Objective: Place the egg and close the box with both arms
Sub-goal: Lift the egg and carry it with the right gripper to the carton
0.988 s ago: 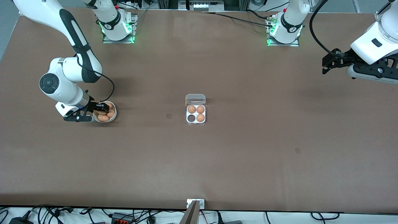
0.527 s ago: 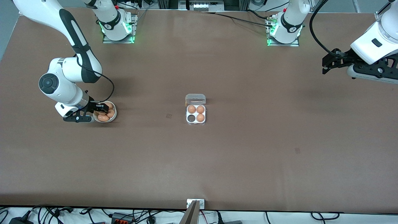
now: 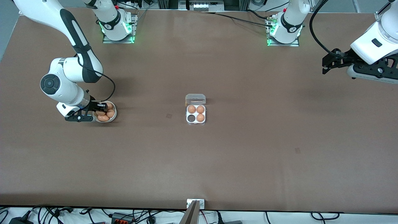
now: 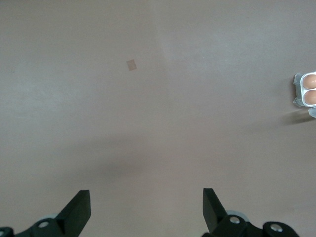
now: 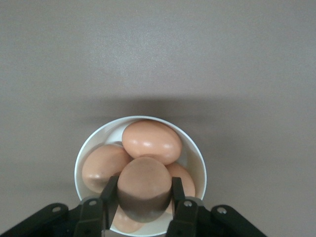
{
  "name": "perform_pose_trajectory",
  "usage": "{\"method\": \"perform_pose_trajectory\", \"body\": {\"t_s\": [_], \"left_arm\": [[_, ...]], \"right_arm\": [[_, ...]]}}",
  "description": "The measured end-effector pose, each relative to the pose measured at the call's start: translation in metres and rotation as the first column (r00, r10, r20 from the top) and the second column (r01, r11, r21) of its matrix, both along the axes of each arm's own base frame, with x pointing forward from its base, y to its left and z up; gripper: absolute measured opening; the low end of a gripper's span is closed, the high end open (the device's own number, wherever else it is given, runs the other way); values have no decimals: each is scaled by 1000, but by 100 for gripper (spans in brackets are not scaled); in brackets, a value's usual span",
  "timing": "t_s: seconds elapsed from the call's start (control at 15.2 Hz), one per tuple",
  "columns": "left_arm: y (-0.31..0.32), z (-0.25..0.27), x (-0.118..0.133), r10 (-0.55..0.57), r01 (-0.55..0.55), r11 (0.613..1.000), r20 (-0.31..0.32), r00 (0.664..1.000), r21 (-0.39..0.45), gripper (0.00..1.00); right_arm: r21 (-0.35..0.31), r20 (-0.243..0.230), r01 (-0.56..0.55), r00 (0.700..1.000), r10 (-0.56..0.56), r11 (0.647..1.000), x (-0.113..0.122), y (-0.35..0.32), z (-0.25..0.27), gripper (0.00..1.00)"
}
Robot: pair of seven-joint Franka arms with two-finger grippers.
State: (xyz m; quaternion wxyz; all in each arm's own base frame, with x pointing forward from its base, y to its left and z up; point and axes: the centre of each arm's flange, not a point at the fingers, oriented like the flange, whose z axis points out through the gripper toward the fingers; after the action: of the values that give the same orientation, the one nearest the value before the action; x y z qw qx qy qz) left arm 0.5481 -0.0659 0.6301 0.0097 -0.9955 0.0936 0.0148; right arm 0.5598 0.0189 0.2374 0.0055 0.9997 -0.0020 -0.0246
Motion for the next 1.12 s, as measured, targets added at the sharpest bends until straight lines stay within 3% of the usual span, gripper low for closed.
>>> {"method": "perform_pose_trajectory", "body": {"t_s": [0.46, 0.86, 1.12], "left_arm": [[0, 0, 0, 0, 0, 1000, 0, 1000, 0, 100], [0, 0, 0, 0, 0, 1000, 0, 1000, 0, 100], [0, 0, 0, 0, 0, 1000, 0, 1000, 0, 100]], "right_arm": [[0, 6, -2, 1000, 2, 1000, 2, 0, 2, 46], [-3, 68, -23, 997, 23, 1000, 16, 6, 51, 46], [-4, 122, -105, 987, 105, 994, 27, 53, 106, 46]]}}
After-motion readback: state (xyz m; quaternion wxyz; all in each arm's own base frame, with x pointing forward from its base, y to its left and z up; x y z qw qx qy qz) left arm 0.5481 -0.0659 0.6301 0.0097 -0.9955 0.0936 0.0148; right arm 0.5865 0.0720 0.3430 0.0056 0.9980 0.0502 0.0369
